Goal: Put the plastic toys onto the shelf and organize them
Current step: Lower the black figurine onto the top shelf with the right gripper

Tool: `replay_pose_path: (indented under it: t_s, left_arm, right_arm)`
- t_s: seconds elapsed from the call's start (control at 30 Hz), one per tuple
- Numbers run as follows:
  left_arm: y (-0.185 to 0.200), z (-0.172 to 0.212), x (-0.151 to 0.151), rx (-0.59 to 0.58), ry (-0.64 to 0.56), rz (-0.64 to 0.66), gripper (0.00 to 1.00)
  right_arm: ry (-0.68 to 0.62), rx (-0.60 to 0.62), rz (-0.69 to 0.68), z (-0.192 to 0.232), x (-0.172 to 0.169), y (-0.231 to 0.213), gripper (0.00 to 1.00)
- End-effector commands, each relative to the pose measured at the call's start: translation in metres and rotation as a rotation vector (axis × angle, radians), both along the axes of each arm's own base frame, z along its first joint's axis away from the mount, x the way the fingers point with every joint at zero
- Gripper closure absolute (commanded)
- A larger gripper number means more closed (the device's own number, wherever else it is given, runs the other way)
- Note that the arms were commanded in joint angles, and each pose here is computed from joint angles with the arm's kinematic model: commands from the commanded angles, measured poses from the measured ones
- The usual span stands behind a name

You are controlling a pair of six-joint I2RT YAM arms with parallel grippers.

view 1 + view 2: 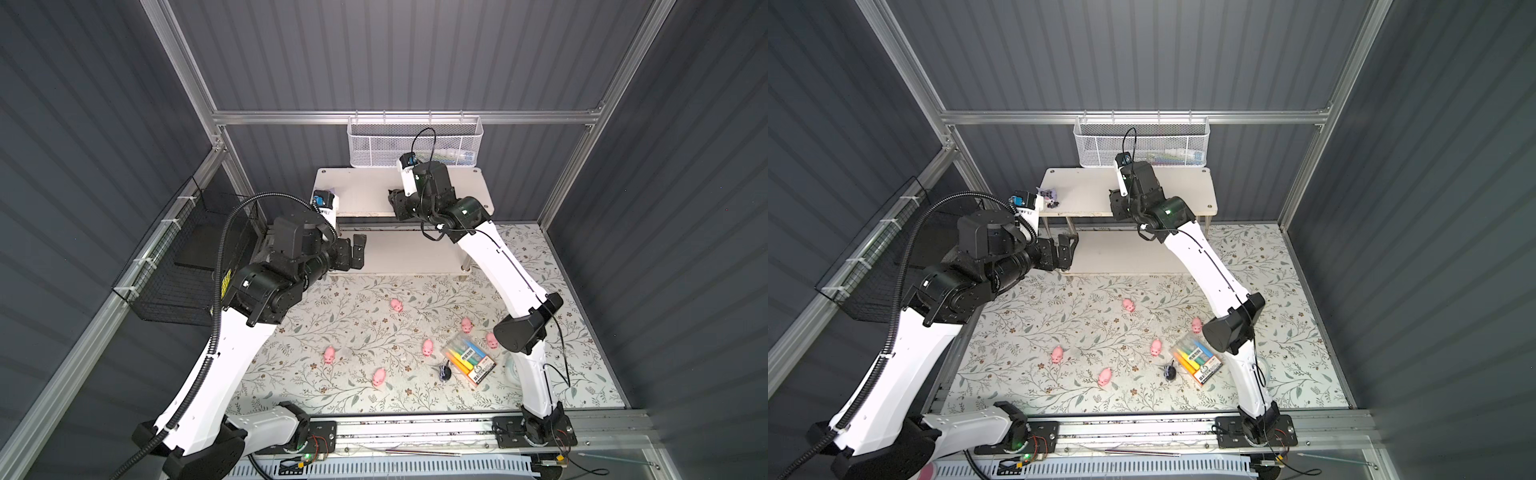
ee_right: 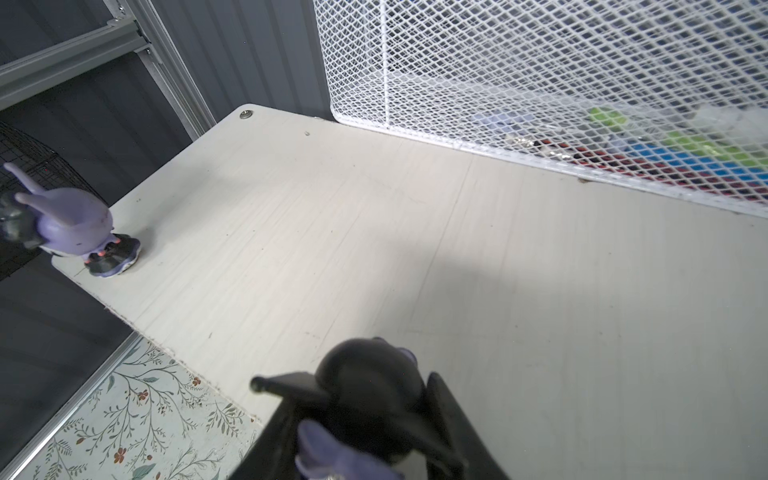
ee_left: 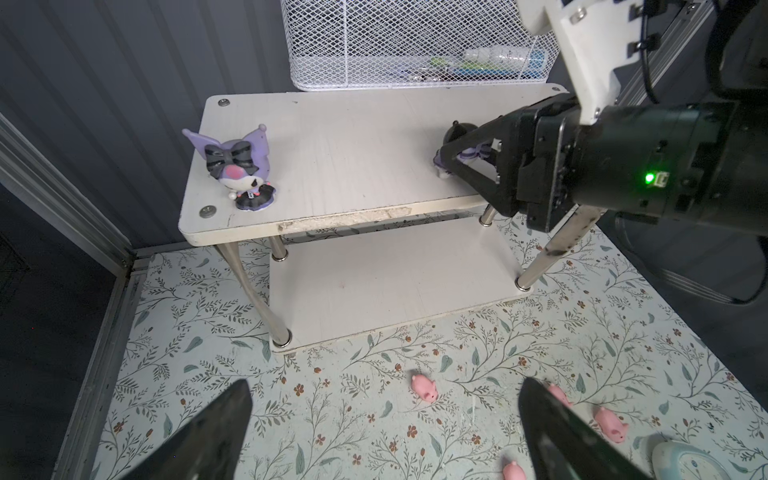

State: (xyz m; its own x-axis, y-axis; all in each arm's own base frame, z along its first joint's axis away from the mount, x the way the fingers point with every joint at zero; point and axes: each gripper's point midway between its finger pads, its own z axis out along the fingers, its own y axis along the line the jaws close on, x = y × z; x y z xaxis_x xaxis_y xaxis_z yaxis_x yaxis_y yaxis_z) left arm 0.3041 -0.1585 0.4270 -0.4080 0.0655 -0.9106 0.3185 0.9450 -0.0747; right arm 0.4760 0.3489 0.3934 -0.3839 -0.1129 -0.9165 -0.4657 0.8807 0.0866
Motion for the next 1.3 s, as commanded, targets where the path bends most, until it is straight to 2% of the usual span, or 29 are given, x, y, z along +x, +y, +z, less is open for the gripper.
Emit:
replay_pose_path:
  t_s: [0.0,1.27]
  left_arm:
    - [-0.0009,0.0089,0.0023,0.002,-0.026,-0.014,0.0]
    - [0.0021,0.0103,0.0021,0.005,-0.032,-0.008,0.0]
  right_arm:
    - [-0.025,0.016,0.003,0.0067,0.0051,0.0009,0.62]
    - [-0.013,0.027,-0.009,0.0029,0.0095,-0.0011,0.57]
